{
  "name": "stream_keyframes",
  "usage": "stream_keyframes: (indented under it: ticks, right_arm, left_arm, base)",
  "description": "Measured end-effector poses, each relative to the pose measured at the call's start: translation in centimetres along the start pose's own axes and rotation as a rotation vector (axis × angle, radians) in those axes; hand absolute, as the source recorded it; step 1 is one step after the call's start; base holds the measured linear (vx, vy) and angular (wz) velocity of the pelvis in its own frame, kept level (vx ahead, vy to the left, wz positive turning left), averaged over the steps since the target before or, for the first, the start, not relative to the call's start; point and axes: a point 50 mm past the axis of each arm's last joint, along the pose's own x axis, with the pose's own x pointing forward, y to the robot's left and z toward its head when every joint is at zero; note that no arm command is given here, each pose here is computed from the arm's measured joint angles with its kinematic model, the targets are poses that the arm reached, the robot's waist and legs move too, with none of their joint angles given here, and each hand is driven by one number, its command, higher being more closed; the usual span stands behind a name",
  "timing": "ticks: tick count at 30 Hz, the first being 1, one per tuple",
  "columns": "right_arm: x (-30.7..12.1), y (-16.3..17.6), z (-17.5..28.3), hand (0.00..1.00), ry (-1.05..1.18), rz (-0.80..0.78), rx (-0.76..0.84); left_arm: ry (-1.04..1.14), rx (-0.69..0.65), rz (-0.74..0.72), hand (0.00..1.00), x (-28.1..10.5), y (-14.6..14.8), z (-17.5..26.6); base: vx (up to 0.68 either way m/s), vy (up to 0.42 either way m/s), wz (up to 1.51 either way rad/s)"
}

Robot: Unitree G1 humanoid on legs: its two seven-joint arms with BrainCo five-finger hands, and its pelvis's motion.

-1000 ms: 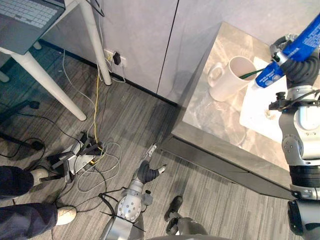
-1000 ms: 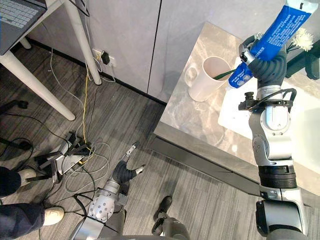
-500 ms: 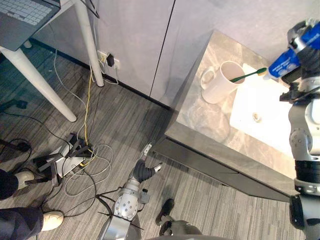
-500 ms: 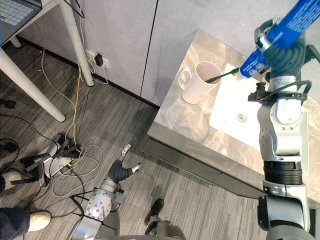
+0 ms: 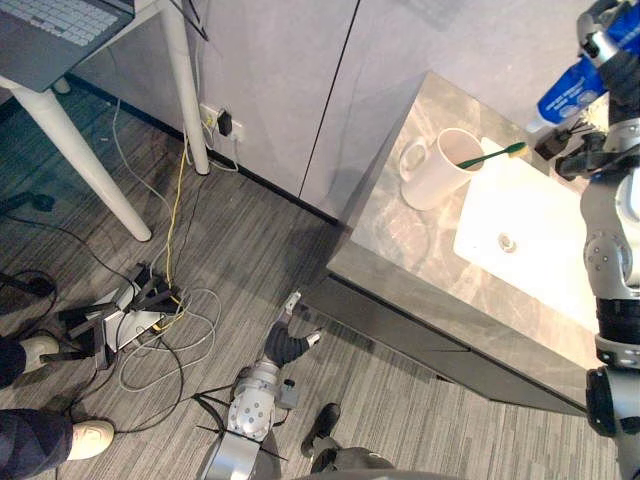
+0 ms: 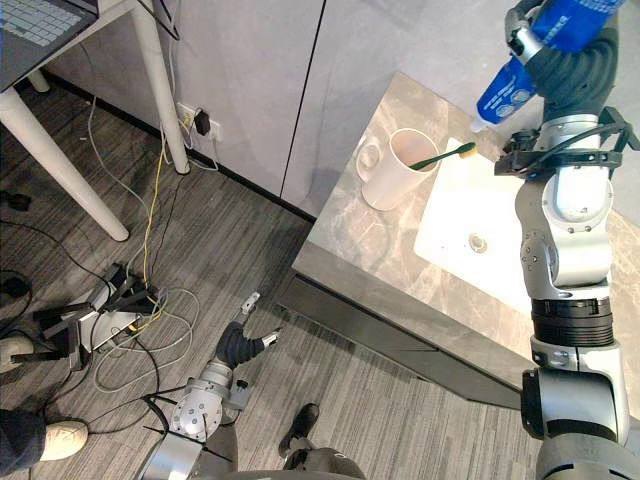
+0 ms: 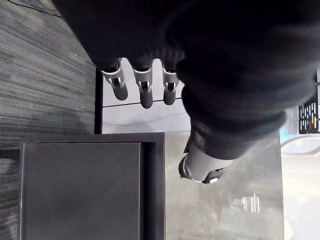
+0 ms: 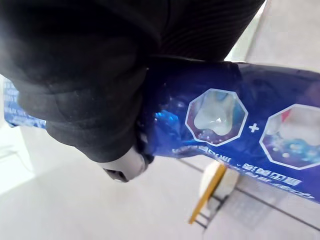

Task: Organize washtable

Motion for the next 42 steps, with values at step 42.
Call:
stream_keyframes:
  ticks: [42]
  right_arm:
    - [-2.9,1.7,-2.8,1.00,0.109,0.060,0.107]
  left_arm:
    - [0.094,0.078,0.040,0.00,0.6,1.7,-2.0]
  base:
    - [0.02,0.035,0.02]
